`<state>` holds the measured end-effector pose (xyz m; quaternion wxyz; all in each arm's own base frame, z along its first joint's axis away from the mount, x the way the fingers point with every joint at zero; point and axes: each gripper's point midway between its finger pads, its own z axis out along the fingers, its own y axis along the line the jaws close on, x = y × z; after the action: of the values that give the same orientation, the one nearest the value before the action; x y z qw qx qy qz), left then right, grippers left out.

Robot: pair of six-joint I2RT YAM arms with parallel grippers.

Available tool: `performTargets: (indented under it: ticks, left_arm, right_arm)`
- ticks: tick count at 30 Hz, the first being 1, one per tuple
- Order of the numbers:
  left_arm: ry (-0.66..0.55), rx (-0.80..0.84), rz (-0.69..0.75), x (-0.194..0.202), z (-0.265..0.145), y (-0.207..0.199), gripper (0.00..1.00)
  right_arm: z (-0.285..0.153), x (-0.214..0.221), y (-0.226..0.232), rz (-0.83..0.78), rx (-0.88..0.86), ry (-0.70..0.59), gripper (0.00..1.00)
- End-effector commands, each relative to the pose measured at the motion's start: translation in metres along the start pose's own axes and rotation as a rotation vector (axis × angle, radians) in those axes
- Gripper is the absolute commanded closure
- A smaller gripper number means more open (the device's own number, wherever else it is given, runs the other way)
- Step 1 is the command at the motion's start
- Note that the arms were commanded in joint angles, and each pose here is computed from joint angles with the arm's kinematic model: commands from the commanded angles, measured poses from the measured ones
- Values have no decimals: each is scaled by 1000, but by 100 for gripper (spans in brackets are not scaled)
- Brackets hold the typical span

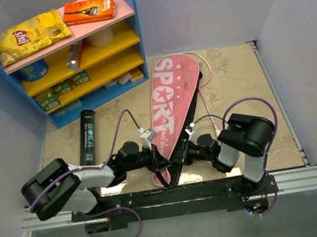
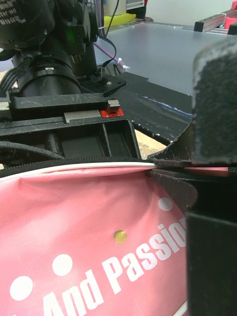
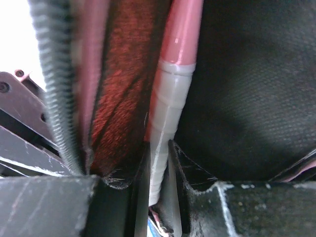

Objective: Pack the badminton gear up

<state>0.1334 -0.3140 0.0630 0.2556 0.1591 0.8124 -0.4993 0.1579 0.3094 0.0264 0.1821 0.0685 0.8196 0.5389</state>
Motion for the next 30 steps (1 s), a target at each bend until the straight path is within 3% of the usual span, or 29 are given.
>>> performTargets:
  ticks: [1,12,13,14,15,16,18,19,24,30]
  left_arm:
    - [-49,145,29,-16,2,-34,100]
    - [-56,131,40,-19,2,-32,100]
    - [-60,133,43,-21,1,-33,100]
    - [-58,131,43,-20,0,-33,100]
    - [-63,127,45,-22,0,-32,100]
    - [-70,131,50,-24,-1,-34,100]
    - [-74,125,53,-26,-2,-34,100]
    - [-78,128,57,-28,-4,-35,100]
    - [-90,116,65,-34,-6,-33,100]
    - [-91,104,65,-34,-8,-26,100]
  right_arm:
    - [4,-26,66,-1,-315,-133,78]
    - [-2,-25,69,-108,-244,-112,73]
    - [2,-20,47,-130,-133,-86,71]
    - [-3,-29,68,-166,-159,-111,71]
    - [-4,-31,67,-186,-121,-112,70]
    - [-6,-30,36,-212,34,-94,67]
    - [-17,-47,60,-268,47,-152,65]
    - [-26,-43,42,-292,148,-124,63]
    - [-61,-69,55,-374,277,-221,54]
    - [-103,-100,28,-445,590,-321,49]
